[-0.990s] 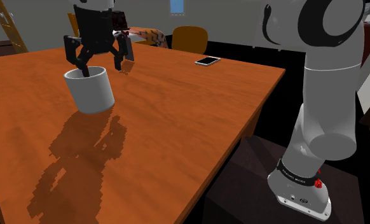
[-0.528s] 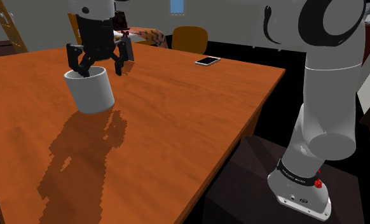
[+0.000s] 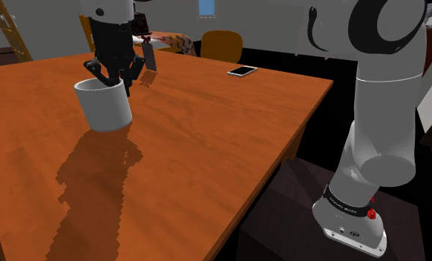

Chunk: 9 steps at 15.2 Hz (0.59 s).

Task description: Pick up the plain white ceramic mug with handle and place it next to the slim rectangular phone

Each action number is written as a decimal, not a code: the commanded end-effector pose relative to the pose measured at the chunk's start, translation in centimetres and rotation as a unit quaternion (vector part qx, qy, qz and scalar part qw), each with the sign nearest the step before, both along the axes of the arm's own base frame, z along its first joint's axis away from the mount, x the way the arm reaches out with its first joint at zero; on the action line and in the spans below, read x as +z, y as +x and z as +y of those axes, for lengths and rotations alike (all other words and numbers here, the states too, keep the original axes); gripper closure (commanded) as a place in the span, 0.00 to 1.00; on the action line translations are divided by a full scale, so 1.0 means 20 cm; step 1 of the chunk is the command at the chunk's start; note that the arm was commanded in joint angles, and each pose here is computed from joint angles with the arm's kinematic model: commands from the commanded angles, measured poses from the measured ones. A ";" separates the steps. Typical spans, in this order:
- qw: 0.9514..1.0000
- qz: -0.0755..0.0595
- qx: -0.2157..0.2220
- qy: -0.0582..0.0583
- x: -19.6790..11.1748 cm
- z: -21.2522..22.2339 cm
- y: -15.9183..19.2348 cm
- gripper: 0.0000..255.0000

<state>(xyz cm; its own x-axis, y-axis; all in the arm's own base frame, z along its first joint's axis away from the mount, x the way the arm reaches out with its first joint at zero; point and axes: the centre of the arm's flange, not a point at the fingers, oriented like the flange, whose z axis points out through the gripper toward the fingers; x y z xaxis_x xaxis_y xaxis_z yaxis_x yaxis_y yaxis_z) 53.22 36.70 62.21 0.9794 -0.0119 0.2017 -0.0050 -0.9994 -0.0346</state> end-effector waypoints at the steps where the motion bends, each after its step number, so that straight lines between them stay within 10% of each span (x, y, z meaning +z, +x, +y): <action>1: 1.000 0.000 0.000 0.000 0.00 0.00 0.00 1.00; 9: 1.000 0.000 0.000 0.000 0.11 0.00 0.00 1.00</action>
<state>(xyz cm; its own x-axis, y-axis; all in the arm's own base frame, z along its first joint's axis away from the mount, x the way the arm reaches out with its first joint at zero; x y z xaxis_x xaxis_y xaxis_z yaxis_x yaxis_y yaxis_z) 53.20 36.65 63.80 0.9794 -0.0117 0.2016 -0.0048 -0.9994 -0.0346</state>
